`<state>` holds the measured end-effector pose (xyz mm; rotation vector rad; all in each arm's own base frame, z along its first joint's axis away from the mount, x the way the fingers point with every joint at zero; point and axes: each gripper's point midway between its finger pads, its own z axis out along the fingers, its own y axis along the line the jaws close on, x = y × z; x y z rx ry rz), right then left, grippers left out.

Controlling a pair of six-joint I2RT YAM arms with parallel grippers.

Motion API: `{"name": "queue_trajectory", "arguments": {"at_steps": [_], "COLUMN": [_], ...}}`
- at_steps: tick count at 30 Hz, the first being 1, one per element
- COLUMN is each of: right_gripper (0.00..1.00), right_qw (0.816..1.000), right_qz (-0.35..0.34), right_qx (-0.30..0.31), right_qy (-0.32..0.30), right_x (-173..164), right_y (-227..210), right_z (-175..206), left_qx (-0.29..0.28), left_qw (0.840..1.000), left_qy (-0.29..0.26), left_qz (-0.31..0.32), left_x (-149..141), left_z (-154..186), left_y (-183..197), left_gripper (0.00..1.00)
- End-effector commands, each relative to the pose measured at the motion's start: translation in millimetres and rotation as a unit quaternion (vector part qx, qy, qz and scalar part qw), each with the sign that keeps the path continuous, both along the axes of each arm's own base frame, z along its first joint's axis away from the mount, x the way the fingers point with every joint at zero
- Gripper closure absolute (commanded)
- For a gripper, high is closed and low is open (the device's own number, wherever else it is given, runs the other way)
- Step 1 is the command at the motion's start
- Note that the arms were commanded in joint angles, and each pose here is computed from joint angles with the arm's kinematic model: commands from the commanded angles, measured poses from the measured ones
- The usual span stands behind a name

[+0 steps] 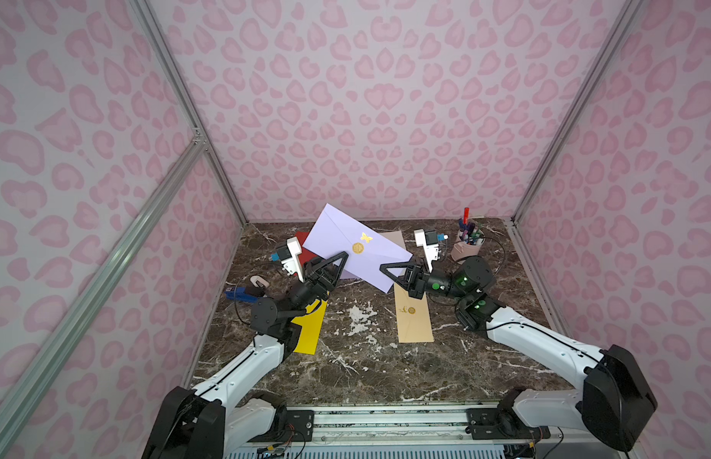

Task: Open the envelope
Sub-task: Pick up the envelope from the envelope.

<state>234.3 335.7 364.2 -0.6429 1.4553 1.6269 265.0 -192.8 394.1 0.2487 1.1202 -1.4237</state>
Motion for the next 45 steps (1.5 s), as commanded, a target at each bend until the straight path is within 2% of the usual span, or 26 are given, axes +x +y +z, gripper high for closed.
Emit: {"name": "queue_trajectory", "arguments": {"at_steps": [1, 2, 3, 4, 5, 6, 10, 11, 12, 13, 17, 20, 22, 24, 26, 29, 31, 33, 35, 37, 41, 43, 45], "right_gripper": [1.0, 1.0, 1.0, 1.0, 1.0, 1.0, 1.0, 1.0, 1.0, 1.0, 1.0, 1.0, 1.0, 1.0, 1.0, 1.0, 1.0, 1.0, 1.0, 1.0, 1.0, 1.0, 1.0], "right_qw": [1.0, 1.0, 1.0, 1.0, 1.0, 1.0, 1.0, 1.0, 1.0, 1.0, 1.0, 1.0, 0.999, 0.999, 0.998, 0.993, 0.983, 0.969, 0.959, 0.943, 0.901, 0.878, 0.861], "right_qz": [-0.001, -0.001, -0.002, -0.003, -0.003, -0.003, -0.004, -0.003, -0.004, -0.003, -0.005, -0.004, -0.005, -0.01, -0.013, -0.029, -0.054, -0.043, -0.013, 0.0, 0.009, 0.011, 0.01], "right_qx": [-0.005, -0.005, -0.007, -0.008, -0.008, -0.009, -0.012, -0.012, -0.012, -0.013, -0.013, -0.015, -0.02, -0.03, -0.048, -0.105, -0.173, -0.24, -0.283, -0.334, -0.432, -0.476, -0.506], "right_qy": [-0.015, -0.017, -0.018, -0.018, -0.019, -0.018, -0.019, -0.019, -0.02, -0.02, -0.023, -0.024, -0.026, -0.034, -0.045, -0.05, -0.04, -0.025, -0.014, -0.01, -0.028, -0.044, -0.057], "right_x": [-2.3, -3.1, -3.0, -2.5, -3.0, -3.4, -2.9, -3.7, -3.8, -4.3, -5.4, -5.7, -5.5, -5.1, -6.2, -3.1, 7.2, 9.3, 1.4, -8.5, -28.6, -38.9, -44.3], "right_y": [-0.7, -1.2, -1.5, -1.6, -1.6, -1.6, -1.6, -1.6, -1.8, -2.1, -3.4, -2.9, -2.8, -3.6, -4.6, -7.1, -11.1, -11.9, -10.9, -10.2, -12.4, -12.9, -14.6], "right_z": [5.4, 6.2, 6.6, 6.9, 7.4, 7.1, 6.0, 6.5, 6.9, 6.6, 6.7, 6.0, 6.6, 8.5, 9.0, 0.7, -15.6, -36.8, -57.6, -81.9, -119.6, -131.5, -136.5], "left_qx": [0.034, 0.034, 0.037, 0.038, 0.039, 0.039, 0.049, 0.049, 0.051, 0.051, 0.061, 0.068, 0.078, 0.096, 0.127, 0.185, 0.221, 0.243, 0.257, 0.264, 0.293, 0.317, 0.349], "left_qw": [0.999, 0.999, 0.999, 0.999, 0.999, 0.999, 0.998, 0.998, 0.998, 0.998, 0.997, 0.996, 0.994, 0.99, 0.98, 0.948, 0.918, 0.888, 0.872, 0.873, 0.886, 0.898, 0.905], "left_qy": [0.007, 0.007, 0.007, 0.007, 0.007, 0.006, 0.011, 0.01, 0.006, 0.003, 0.003, 0.004, 0.009, 0.022, 0.047, 0.085, 0.098, 0.111, 0.101, 0.081, 0.037, 0.016, 0.01], "left_qz": [0.02, 0.024, 0.024, 0.025, 0.025, 0.026, 0.035, 0.039, 0.041, 0.043, 0.048, 0.061, 0.074, 0.097, 0.144, 0.243, 0.313, 0.375, 0.404, 0.403, 0.359, 0.303, 0.245], "left_x": [7.1, 7.2, 7.3, 7.1, 7.1, 6.3, 8.8, 8.3, 7.2, 6.3, 6.0, 6.6, 8.9, 14.3, 24.3, 35.8, 36.4, 33.3, 27.1, 21.4, 18.3, 20.1, 23.6], "left_z": [-11.3, -11.8, -12.8, -13.0, -13.4, -13.7, -15.2, -15.3, -14.3, -13.1, -11.1, -11.4, -13.5, -19.4, -29.7, -46.1, -54.1, -58.8, -57.1, -52.7, -47.2, -50.7, -61.0], "left_y": [-3.6, -2.5, -2.5, -2.8, -2.8, -3.0, -2.4, -1.5, -1.0, -0.4, -0.3, 2.2, 4.0, 7.5, 17.1, 44.9, 69.8, 94.5, 106.4, 105.2, 82.3, 57.9, 32.9], "left_gripper": [0.64, 0.64, 0.56, 0.54, 0.57, 0.67, 0.64, 0.67, 0.8, 0.85, 0.85, 0.69, 0.48, 0.34, 0.18, 0.1, 0.1, 0.1, 0.11, 0.13, 0.18, 0.18, 0.23]}}
